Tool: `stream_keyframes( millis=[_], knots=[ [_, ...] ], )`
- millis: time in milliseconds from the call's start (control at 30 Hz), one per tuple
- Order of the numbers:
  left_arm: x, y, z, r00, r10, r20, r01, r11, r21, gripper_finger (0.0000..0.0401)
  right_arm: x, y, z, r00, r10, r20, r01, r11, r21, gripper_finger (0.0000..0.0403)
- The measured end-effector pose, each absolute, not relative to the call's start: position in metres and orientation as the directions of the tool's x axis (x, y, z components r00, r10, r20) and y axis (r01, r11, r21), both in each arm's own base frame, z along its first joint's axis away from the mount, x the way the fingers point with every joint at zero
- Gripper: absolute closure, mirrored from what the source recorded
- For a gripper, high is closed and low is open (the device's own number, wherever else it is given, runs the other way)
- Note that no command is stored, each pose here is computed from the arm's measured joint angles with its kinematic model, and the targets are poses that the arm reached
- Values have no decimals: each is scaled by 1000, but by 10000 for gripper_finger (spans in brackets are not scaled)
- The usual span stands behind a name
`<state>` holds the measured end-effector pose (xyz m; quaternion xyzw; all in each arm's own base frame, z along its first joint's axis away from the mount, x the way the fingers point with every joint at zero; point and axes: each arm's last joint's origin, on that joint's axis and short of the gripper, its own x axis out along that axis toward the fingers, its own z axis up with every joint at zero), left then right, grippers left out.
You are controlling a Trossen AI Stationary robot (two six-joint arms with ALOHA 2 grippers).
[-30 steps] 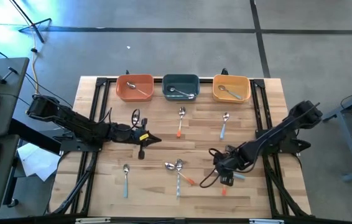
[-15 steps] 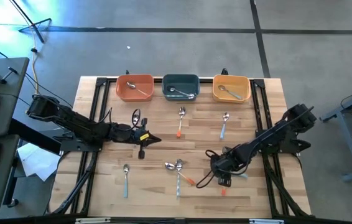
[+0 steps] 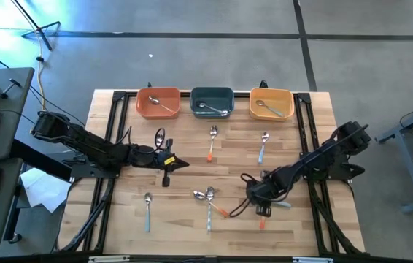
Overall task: Sort silverware by color (type)
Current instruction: Put the blue spoon into the yellow bin
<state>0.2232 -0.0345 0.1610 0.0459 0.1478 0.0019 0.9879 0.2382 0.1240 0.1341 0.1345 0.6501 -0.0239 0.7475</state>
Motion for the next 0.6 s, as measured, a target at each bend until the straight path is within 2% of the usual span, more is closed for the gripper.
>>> stream_keyframes(
  millis=[233,333,533,600],
  knots=[
    [223,-35,161,956,17,-292,11,996,91,401,246,120,140,138,170,-976,201,960,195,286],
    [223,-35,161,956,17,-292,11,996,91,401,257,122,150,202,183,-962,178,959,219,288],
    [223,-35,160,954,17,-299,11,996,93,401,266,119,161,215,191,-958,168,959,228,290],
    [223,-35,160,954,17,-300,11,996,92,401,266,115,164,182,173,-968,173,963,204,291]
  ],
)
